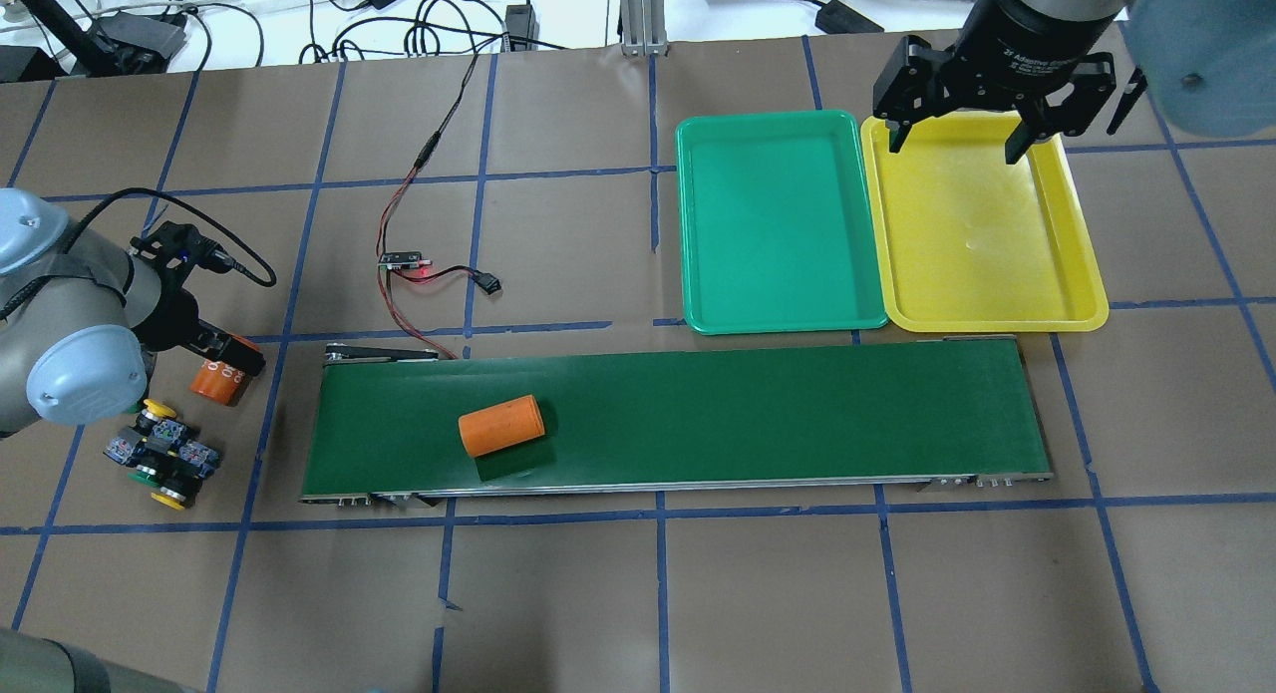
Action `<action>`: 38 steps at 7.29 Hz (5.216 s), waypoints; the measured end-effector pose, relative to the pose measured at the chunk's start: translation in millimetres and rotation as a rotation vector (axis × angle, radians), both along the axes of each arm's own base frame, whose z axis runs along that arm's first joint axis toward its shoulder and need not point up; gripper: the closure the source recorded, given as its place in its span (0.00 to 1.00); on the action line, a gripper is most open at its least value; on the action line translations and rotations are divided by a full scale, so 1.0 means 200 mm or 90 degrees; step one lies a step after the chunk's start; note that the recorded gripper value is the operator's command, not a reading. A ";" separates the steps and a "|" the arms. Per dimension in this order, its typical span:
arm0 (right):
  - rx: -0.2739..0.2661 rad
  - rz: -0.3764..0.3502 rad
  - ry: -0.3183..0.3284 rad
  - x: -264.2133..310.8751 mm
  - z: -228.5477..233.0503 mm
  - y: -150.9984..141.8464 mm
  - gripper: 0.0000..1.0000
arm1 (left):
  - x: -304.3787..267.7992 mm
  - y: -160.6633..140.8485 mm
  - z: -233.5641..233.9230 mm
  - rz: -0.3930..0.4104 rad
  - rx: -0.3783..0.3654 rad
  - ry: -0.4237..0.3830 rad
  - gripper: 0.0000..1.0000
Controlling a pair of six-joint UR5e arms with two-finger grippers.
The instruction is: Sort buttons by color to trays
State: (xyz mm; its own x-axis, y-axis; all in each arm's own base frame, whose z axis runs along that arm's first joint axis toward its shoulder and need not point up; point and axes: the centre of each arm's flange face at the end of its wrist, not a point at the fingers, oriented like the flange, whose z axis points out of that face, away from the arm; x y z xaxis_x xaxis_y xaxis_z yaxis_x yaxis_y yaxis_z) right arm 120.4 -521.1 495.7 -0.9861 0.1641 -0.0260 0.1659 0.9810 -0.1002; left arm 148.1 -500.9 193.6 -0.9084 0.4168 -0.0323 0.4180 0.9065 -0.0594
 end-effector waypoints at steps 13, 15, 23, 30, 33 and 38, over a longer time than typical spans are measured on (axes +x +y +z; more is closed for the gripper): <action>0.002 0.000 0.000 0.00 -0.01 0.00 0.00 | -1.22 0.31 0.53 -0.418 0.029 -0.072 1.00; 0.001 0.000 0.000 0.00 0.00 0.00 0.00 | -1.42 0.39 0.46 -0.489 0.053 -0.094 1.00; 0.016 0.014 0.008 0.00 -0.01 0.05 0.00 | -0.97 0.35 0.53 -0.320 0.032 -0.081 0.00; 0.176 0.085 0.008 0.08 -0.15 0.17 0.00 | 0.01 0.70 0.12 0.060 0.091 -0.031 0.05; 0.133 0.194 0.052 0.10 -0.20 0.11 0.00 | 0.04 0.70 -0.01 0.092 0.076 -0.027 0.05; 0.148 0.268 0.052 0.09 -0.30 0.07 0.00 | 0.05 0.65 -0.13 0.094 0.048 -0.011 0.49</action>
State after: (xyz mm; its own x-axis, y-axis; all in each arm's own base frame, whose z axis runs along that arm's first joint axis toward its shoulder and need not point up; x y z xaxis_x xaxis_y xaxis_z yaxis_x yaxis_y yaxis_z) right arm 138.1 -506.7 435.3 -0.9653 -0.2576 0.0438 -0.2499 0.9590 0.1336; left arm 158.8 -370.7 167.4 -0.9594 0.2812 -0.0211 0.2808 0.9596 0.0176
